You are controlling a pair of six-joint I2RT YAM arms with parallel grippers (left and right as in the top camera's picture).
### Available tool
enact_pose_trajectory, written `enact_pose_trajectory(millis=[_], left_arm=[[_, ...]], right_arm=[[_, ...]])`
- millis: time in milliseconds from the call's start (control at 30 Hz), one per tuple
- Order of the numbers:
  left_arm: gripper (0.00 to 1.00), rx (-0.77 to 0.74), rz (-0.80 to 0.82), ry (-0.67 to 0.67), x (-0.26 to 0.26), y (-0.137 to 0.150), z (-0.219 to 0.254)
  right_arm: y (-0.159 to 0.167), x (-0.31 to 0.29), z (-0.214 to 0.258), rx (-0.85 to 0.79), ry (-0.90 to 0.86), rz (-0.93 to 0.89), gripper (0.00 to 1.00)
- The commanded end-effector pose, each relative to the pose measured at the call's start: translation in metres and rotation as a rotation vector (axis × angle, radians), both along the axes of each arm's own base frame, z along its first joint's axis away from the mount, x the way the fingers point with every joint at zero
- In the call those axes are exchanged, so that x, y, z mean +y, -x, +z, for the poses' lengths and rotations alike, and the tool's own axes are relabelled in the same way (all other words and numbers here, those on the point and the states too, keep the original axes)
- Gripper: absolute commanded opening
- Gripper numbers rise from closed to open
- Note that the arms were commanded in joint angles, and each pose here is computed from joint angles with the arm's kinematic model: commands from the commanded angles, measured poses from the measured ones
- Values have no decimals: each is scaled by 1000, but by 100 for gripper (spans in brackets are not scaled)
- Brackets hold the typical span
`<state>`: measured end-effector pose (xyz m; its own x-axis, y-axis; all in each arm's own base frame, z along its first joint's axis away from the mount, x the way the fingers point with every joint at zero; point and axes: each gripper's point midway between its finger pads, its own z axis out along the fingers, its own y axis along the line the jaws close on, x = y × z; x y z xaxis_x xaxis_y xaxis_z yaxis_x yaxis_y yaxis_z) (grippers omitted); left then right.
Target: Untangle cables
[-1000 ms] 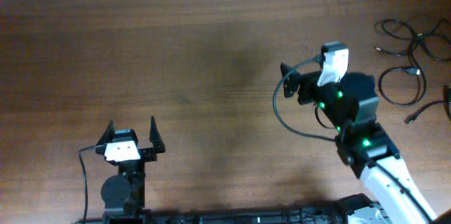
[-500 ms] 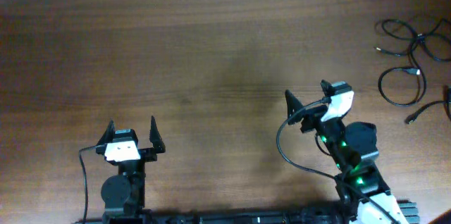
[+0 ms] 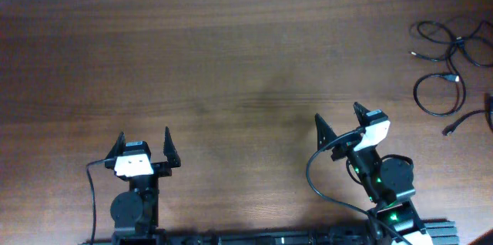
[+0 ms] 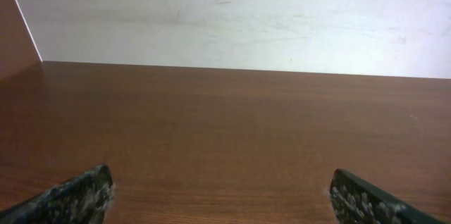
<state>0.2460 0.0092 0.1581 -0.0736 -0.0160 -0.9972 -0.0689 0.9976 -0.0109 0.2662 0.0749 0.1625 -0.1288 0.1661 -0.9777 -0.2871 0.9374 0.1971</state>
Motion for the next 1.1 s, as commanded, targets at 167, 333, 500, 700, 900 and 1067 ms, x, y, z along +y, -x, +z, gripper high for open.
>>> enact_pose_trajectory(millis=[167,333,500,700,900,1067], left_arm=[[99,-2,-12,-12,-2,0,0],[99,-2,-12,-11,-2,0,0],[99,-2,-12,-12,-2,0,0],[99,-2,-12,-12,-2,0,0],[99,-2,-12,-12,-2,0,0],[99,-2,-12,-11,-2,0,0]], right_arm=[[4,-21,8,-43,-14,-75,99],[9,-34,1,-14,-9,-121,99],[16,-41,-6,10,-5,-148,99],[21,-50,-5,-5,2,-185,99],[21,-53,-5,-26,107,-193,99],[21,-53,-5,-54,242,-183,99]])
